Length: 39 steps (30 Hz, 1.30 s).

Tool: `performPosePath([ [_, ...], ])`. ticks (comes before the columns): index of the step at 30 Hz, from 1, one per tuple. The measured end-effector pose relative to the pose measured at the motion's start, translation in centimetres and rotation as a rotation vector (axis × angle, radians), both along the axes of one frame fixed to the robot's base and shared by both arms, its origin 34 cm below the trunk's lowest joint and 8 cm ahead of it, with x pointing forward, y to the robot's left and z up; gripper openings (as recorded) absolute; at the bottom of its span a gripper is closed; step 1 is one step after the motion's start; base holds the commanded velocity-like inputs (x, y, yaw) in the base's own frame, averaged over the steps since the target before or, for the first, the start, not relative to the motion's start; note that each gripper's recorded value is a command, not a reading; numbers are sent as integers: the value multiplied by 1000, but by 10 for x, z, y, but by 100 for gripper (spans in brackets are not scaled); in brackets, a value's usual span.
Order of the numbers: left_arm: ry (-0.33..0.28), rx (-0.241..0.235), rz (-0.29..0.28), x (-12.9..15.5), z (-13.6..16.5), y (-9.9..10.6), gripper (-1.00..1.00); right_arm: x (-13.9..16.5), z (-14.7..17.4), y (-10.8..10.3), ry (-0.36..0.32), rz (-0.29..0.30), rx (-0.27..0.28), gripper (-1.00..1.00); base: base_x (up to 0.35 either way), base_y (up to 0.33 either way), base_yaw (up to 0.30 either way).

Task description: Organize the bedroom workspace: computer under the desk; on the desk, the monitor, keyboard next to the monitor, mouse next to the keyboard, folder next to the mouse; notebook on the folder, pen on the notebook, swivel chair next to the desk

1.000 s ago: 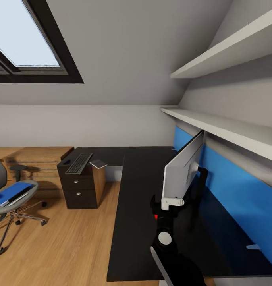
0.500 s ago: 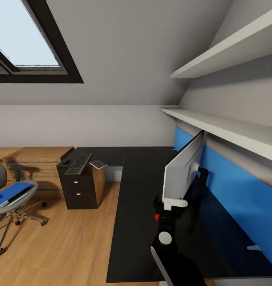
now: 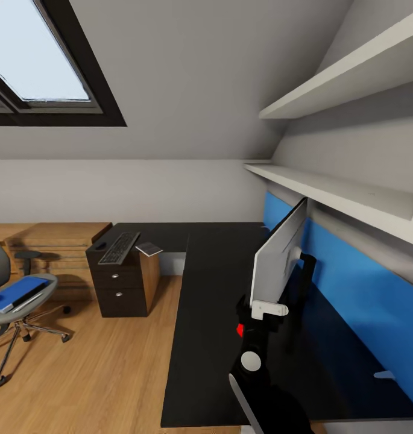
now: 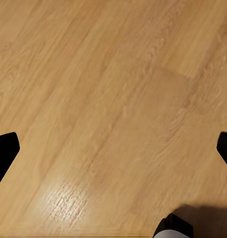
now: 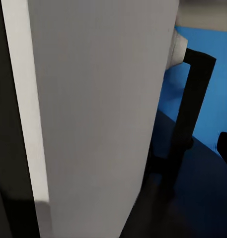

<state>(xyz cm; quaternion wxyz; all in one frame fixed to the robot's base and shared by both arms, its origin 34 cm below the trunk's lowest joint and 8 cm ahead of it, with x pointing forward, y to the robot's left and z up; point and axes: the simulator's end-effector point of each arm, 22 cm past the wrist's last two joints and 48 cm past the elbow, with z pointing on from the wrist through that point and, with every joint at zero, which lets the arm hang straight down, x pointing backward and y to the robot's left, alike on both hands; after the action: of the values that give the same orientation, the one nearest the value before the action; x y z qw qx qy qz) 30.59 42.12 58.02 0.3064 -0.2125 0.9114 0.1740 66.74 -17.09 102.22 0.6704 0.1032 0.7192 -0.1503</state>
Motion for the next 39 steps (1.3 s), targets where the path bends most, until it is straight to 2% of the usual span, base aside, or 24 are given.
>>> performPosePath([
  [18,0,0,-1,0,0,0,100,0,0,0,1,0,0,100,-152,-195,0],
  [27,0,1,-1,0,0,1,100,0,0,0,1,-1,-1,100,-16,-246,0],
  [39,3,0,0,-1,0,1,100,0,-1,0,1,0,-1,100,-12,-80,0],
])
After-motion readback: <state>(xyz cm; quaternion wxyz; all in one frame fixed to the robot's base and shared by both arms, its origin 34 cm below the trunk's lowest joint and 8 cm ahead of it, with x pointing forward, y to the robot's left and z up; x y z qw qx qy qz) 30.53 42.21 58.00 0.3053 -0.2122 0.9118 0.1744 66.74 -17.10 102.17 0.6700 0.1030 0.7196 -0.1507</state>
